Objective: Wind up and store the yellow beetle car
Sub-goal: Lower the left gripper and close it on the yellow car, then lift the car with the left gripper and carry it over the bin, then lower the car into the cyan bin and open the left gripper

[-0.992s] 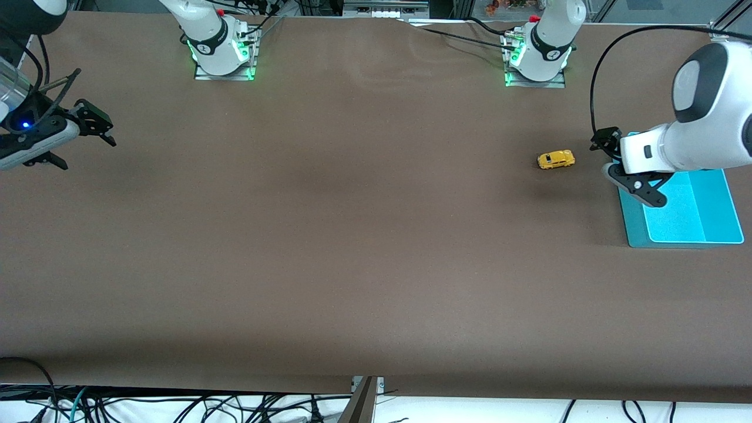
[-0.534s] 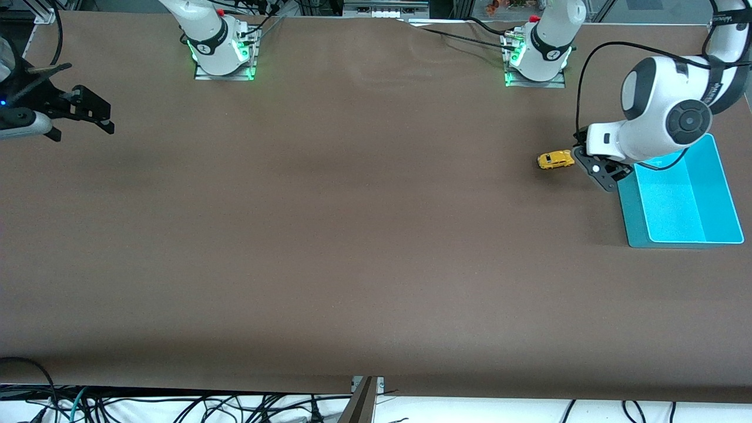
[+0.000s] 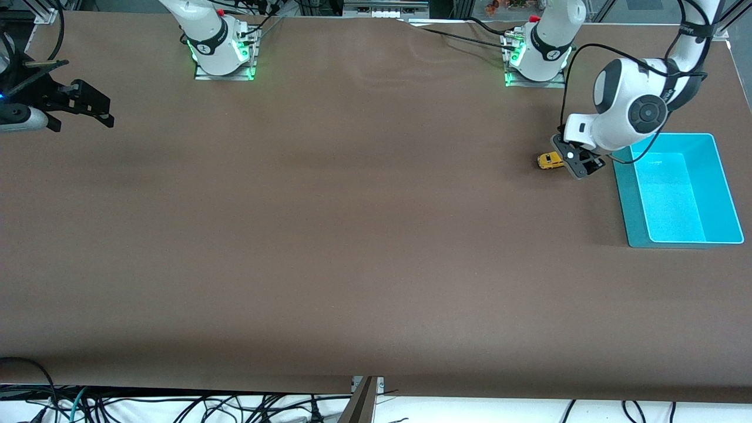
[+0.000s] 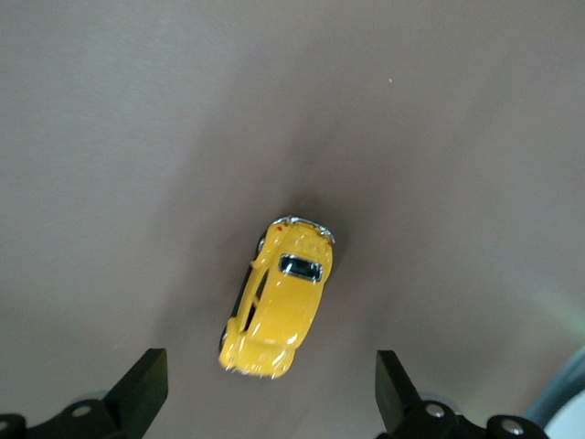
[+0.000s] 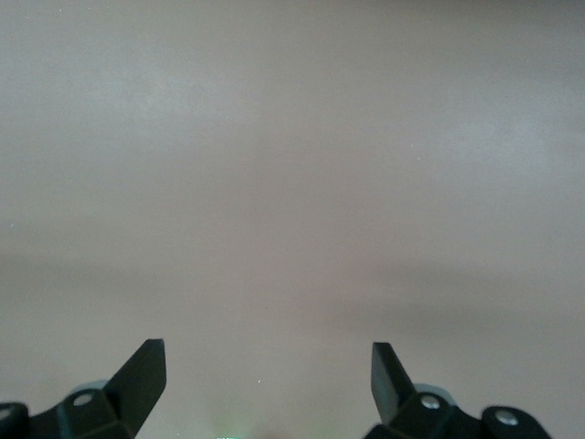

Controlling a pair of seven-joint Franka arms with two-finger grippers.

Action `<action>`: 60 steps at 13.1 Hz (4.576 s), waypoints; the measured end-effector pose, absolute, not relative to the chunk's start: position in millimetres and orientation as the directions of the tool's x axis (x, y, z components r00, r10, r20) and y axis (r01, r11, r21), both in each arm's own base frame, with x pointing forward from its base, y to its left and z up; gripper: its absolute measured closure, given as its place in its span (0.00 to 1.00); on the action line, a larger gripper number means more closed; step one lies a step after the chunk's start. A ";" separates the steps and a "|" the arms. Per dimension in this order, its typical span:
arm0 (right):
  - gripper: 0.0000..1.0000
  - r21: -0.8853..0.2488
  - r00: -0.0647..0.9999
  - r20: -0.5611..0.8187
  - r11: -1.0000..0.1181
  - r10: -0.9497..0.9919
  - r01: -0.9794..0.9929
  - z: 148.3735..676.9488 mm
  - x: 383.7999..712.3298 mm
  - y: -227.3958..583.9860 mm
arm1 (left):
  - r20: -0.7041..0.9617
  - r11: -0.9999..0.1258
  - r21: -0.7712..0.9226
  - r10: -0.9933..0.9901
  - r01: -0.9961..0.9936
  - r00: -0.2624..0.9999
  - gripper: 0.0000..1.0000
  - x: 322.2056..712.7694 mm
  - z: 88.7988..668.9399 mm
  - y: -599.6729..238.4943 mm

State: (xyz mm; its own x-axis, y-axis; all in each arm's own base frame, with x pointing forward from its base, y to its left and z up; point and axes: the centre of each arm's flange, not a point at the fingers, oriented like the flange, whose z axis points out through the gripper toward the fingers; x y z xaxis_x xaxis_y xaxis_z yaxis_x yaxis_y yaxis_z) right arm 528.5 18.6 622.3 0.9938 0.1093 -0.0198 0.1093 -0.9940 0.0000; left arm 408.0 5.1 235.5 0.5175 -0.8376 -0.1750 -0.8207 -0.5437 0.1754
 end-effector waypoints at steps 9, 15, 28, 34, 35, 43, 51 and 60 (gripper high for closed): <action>0.00 0.006 0.994 0.004 -0.994 0.105 0.105 634.3 529.4 16.8 | -0.126 -0.474 0.165 -0.880 -0.865 0.458 0.00 397.2 187.6 1.9; 0.00 0.005 0.995 0.001 -0.995 0.103 0.103 633.1 530.1 16.3 | -0.144 -0.413 0.162 -0.909 -0.896 0.392 0.35 395.5 177.1 0.7; 0.00 0.005 0.995 0.000 -0.995 0.102 0.102 631.9 531.4 16.0 | -0.177 -0.396 0.147 -0.912 -0.906 0.370 0.53 494.8 275.0 20.6; 0.00 0.003 0.995 -0.007 -0.995 0.102 0.102 627.5 534.2 15.4 | -0.261 -0.344 0.162 -0.919 -0.925 0.296 0.53 538.8 346.9 106.7; 0.00 0.002 0.995 -0.008 -0.995 0.101 0.101 626.6 534.8 15.2 | -0.265 -0.336 0.169 -0.921 -0.927 0.286 0.53 538.1 346.8 132.4; 0.00 0.002 0.995 -0.008 -0.995 0.101 0.101 625.6 535.7 15.0 | -0.192 -0.301 0.231 -0.946 -0.925 0.260 0.53 528.0 263.0 247.2; 0.00 0.002 0.995 -0.007 -0.995 0.101 0.101 625.6 535.7 15.0 | -0.150 -0.280 0.245 -0.957 -0.928 0.249 0.51 517.6 204.0 272.4; 0.00 0.002 0.995 -0.007 -0.995 0.101 0.101 625.7 535.8 15.0 | -0.145 -0.262 0.234 -0.962 -0.936 0.233 0.00 527.1 213.7 263.0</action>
State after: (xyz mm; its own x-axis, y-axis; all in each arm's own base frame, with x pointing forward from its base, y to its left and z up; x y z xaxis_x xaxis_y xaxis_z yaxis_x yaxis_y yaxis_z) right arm 535.8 15.0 625.7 0.9949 0.1009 -0.0066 0.1009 -0.9949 0.0021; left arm 527.1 263.0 213.7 0.2331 -0.9616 -0.1446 -0.9363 -0.2621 0.2337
